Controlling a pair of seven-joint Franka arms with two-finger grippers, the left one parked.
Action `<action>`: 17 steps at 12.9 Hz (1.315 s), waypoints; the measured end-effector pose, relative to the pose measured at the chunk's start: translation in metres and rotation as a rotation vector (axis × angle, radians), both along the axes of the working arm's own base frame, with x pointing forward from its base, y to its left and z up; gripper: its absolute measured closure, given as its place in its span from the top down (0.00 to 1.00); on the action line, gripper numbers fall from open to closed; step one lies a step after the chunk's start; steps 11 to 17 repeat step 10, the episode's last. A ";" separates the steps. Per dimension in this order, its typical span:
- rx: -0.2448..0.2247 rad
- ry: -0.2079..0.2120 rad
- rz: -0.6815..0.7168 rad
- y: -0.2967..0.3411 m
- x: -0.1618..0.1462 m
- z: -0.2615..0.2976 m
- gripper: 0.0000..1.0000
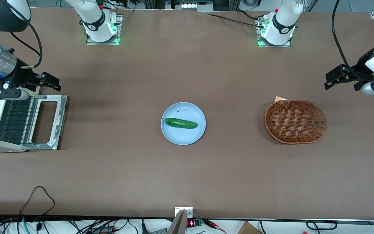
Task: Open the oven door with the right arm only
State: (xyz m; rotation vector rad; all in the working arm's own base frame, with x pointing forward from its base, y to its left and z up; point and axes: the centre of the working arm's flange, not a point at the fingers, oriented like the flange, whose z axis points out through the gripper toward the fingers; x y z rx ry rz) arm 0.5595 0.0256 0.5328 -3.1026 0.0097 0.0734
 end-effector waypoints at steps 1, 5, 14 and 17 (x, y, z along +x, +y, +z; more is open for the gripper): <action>0.000 -0.001 0.001 0.000 0.000 0.000 1.00; 0.001 -0.002 0.003 0.000 0.006 -0.001 1.00; 0.002 -0.004 0.003 0.000 0.009 -0.001 1.00; 0.002 -0.004 0.003 0.000 0.009 -0.001 1.00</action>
